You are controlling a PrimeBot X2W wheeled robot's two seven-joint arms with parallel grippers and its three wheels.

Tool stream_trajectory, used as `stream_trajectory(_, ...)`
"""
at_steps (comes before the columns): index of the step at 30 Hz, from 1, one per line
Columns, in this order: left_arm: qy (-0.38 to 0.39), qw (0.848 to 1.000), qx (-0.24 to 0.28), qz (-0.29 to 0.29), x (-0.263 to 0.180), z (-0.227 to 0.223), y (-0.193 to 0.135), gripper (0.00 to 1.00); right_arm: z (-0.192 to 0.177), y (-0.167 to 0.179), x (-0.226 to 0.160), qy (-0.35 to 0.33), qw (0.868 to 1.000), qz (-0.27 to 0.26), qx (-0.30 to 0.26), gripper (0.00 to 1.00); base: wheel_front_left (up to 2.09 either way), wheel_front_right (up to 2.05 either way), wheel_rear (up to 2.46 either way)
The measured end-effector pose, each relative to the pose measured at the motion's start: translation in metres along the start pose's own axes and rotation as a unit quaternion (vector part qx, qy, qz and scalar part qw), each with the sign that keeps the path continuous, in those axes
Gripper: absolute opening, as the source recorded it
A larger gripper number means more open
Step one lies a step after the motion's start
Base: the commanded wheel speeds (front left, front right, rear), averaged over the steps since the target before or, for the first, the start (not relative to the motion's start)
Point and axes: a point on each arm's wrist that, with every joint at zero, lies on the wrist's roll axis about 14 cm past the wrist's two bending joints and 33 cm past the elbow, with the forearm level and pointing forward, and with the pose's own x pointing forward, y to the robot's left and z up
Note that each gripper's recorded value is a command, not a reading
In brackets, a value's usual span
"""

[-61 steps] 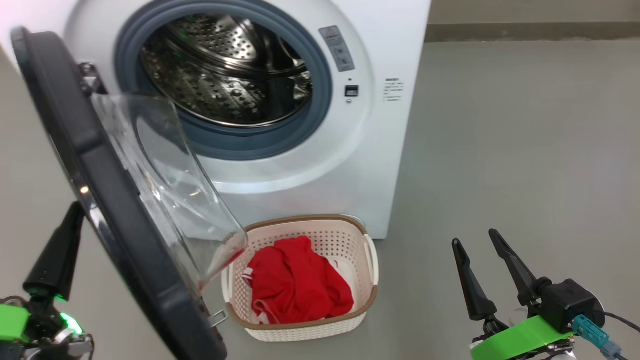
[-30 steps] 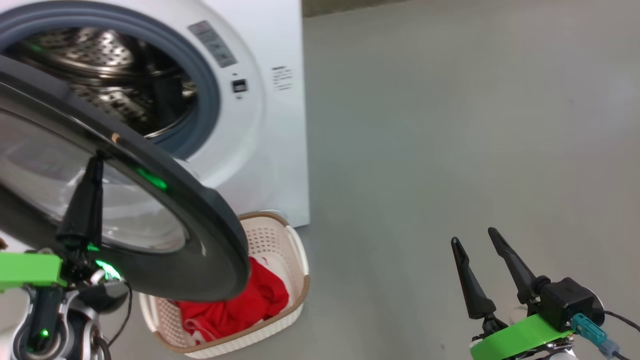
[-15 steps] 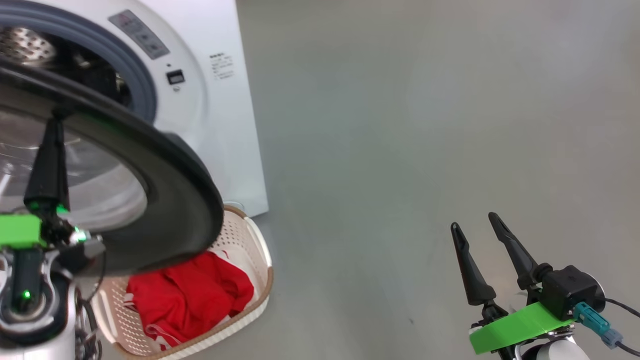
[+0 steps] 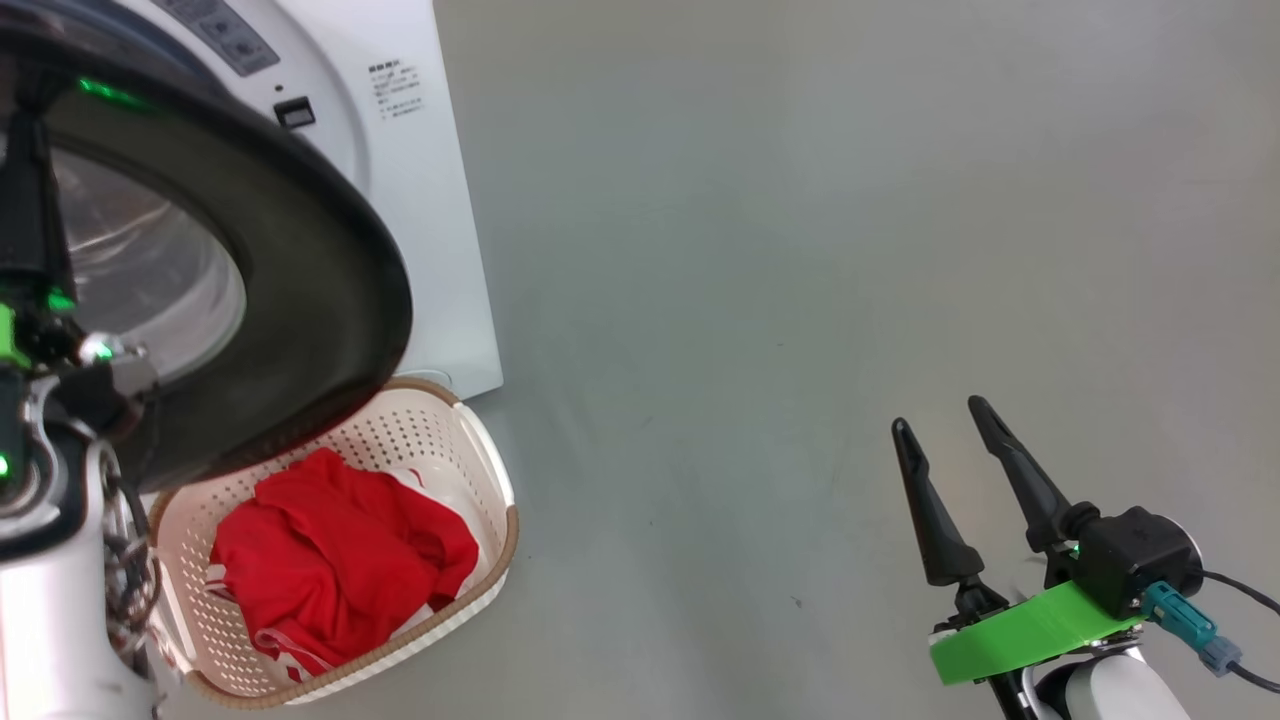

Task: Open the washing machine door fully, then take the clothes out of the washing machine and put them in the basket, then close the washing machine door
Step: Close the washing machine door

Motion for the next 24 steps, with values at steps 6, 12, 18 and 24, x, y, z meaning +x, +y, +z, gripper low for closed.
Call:
stream_trajectory(6, 0.006, 1.0, 0.004, -0.006, 0.009, 0.001, 0.005, 0.0, -0.004, 0.003, 0.001, 0.006, 1.0, 0.005, 0.0, 1.0, 0.0, 0.0, 0.0)
stream_trajectory(12, 0.011, 1.0, 0.007, -0.01, 0.004, 0.002, 0.005, 0.44, -0.002, 0.009, 0.003, 0.001, 1.0, 0.014, 0.003, 1.0, 0.0, 0.0, 0.0)
stream_trajectory(18, 0.012, 0.999, 0.038, 0.002, -0.023, 0.008, 0.013, 1.0, 0.004, 0.018, 0.002, -0.008, 1.0, 0.027, 0.008, 1.0, 0.0, 0.0, 0.0)
stream_trajectory(24, -0.015, 0.997, 0.082, 0.0, -0.058, 0.029, 0.011, 1.0, 0.011, 0.031, 0.003, -0.021, 0.999, 0.049, 0.014, 1.0, 0.0, 0.0, 0.0)
